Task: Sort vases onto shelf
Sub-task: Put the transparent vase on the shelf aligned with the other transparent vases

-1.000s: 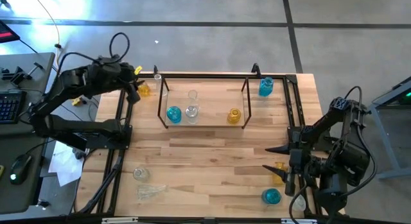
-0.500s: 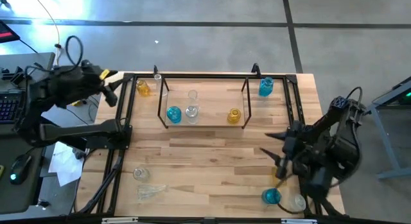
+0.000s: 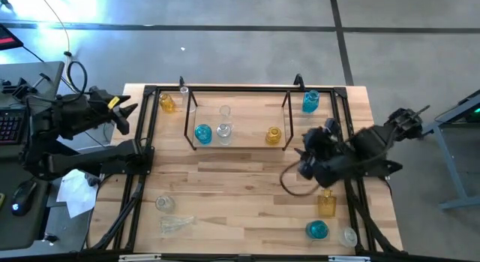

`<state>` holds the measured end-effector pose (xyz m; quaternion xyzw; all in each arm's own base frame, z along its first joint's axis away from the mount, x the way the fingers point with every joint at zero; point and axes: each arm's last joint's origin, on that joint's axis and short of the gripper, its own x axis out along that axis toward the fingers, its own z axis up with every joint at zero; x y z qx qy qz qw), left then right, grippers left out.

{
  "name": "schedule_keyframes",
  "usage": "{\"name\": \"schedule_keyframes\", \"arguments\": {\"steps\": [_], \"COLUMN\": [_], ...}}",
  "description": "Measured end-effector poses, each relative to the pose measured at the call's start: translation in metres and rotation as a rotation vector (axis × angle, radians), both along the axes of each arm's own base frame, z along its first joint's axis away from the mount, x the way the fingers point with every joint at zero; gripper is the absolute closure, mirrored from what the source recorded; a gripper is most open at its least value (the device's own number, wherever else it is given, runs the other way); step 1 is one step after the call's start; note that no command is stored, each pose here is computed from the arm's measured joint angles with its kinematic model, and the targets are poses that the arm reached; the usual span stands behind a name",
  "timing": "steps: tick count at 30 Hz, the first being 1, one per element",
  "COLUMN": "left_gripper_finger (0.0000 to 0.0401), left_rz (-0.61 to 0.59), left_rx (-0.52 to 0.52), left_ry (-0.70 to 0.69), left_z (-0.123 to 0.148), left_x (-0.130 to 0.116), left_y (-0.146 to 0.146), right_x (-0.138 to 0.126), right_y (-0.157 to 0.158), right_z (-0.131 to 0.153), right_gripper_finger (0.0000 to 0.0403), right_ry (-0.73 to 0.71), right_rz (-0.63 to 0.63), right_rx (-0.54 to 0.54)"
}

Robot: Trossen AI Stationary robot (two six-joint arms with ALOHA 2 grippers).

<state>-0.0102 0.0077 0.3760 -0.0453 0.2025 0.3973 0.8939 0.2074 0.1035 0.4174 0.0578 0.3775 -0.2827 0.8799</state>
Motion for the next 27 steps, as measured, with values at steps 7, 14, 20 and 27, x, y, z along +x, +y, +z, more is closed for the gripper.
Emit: {"name": "schedule_keyframes", "arguments": {"steps": [7, 14, 20, 27], "left_gripper_finger": [0.0222, 0.0222, 0.0222, 0.0222], "left_rz": [0.002, 0.012, 0.020, 0.014], "left_rx": [0.001, 0.006, -0.006, -0.028], "left_ry": [-0.017, -0.020, -0.034, -0.053], "left_z": [-0.018, -0.023, -0.023, -0.024], "left_x": [-0.008, -0.010, -0.010, -0.010], "left_y": [-0.003, -0.004, -0.004, -0.005], "right_x": [0.012, 0.022, 0.027, 0.067], "right_y": [-0.028, -0.067, -0.105, -0.098], "right_z": [-0.001, -0.001, -0.003, -0.010], "right_gripper_finger": [0.0181, 0.0181, 0.0181, 0.0181], "right_ry": [0.048, 0.063, 0.106, 0.052], "right_rz": [-0.093, -0.239, -0.327, -0.081], "right_rx": [0.045, 0.032, 0.092, 0.229]}}
